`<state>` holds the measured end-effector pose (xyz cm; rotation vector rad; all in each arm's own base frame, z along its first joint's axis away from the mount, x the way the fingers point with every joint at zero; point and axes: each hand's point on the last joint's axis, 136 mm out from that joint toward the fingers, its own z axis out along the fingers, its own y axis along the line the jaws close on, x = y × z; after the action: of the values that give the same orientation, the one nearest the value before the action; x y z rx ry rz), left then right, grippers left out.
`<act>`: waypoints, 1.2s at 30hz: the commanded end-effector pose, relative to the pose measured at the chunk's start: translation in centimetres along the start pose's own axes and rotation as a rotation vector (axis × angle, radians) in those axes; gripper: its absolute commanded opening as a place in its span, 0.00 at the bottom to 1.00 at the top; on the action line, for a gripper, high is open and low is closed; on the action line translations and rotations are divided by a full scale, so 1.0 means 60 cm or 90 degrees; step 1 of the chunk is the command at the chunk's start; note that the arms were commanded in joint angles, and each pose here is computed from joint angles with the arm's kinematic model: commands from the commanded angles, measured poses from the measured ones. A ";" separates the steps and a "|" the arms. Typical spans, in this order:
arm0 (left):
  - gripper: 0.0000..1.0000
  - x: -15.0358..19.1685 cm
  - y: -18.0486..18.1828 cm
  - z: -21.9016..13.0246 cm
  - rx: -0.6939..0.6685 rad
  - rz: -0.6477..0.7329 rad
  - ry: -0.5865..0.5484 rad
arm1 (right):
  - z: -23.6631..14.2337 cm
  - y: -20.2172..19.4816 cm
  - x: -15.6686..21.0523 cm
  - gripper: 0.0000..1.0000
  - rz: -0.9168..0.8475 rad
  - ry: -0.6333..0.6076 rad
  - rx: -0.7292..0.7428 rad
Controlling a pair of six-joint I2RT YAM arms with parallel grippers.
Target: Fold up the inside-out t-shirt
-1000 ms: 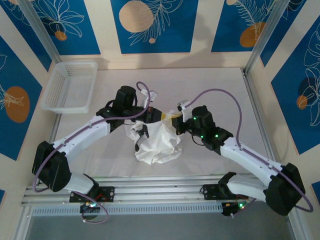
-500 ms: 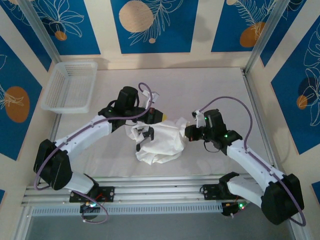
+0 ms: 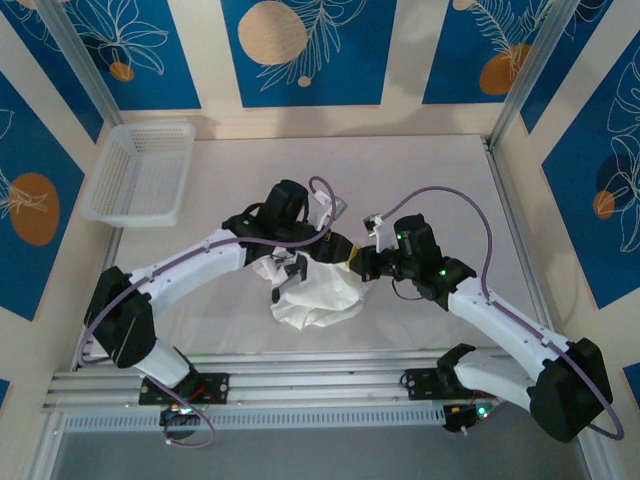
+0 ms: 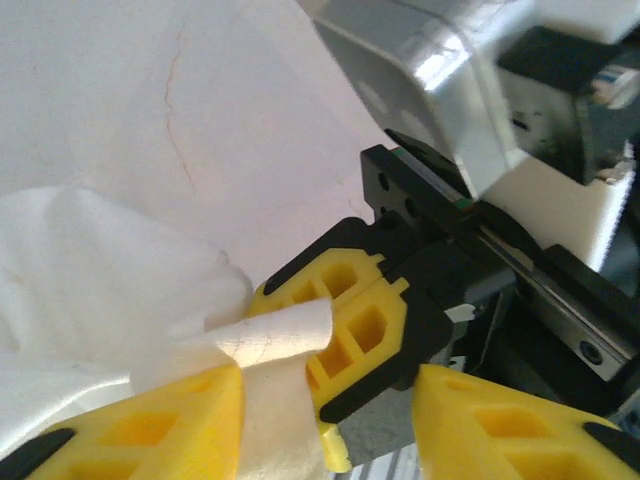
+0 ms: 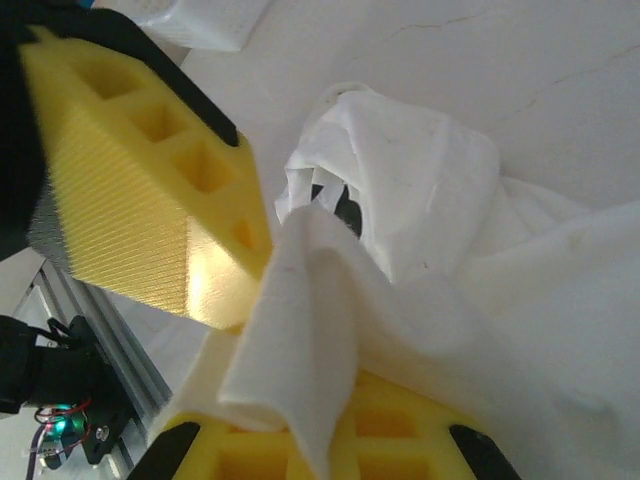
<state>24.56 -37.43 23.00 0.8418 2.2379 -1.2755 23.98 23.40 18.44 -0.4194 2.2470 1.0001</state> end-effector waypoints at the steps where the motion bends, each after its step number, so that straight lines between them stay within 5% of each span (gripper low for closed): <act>1: 0.35 -0.004 0.042 0.008 -0.056 -0.015 -0.014 | -0.017 0.044 -0.028 0.00 -0.031 -0.037 -0.052; 6: 0.02 0.011 0.049 0.005 -0.061 -0.015 -0.001 | -0.019 0.035 -0.028 0.00 -0.027 -0.036 -0.033; 13: 0.00 0.012 0.065 -0.021 -0.076 -0.025 -0.023 | -0.019 -0.003 -0.008 0.08 -0.009 -0.034 0.025; 16: 0.00 0.014 0.052 -0.025 -0.046 -0.005 -0.024 | -0.023 -0.004 -0.003 0.00 -0.001 -0.034 0.014; 20: 0.42 0.028 0.014 -0.018 0.040 0.041 0.005 | -0.025 0.012 -0.012 0.00 -0.001 -0.045 -0.021; 22: 0.53 0.031 0.004 -0.018 0.061 0.058 0.005 | -0.023 0.013 -0.015 0.00 0.001 -0.045 -0.022; 29: 0.67 0.026 -0.003 -0.014 0.087 0.076 -0.012 | -0.017 0.017 -0.014 0.00 0.009 -0.029 -0.032; 36: 0.63 0.007 -0.042 -0.021 0.170 0.086 -0.048 | -0.016 -0.004 -0.004 0.00 0.019 -0.019 0.010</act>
<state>23.56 -36.64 21.91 0.9535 2.0890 -1.4261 23.67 22.81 18.88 -0.3907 2.2214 1.0123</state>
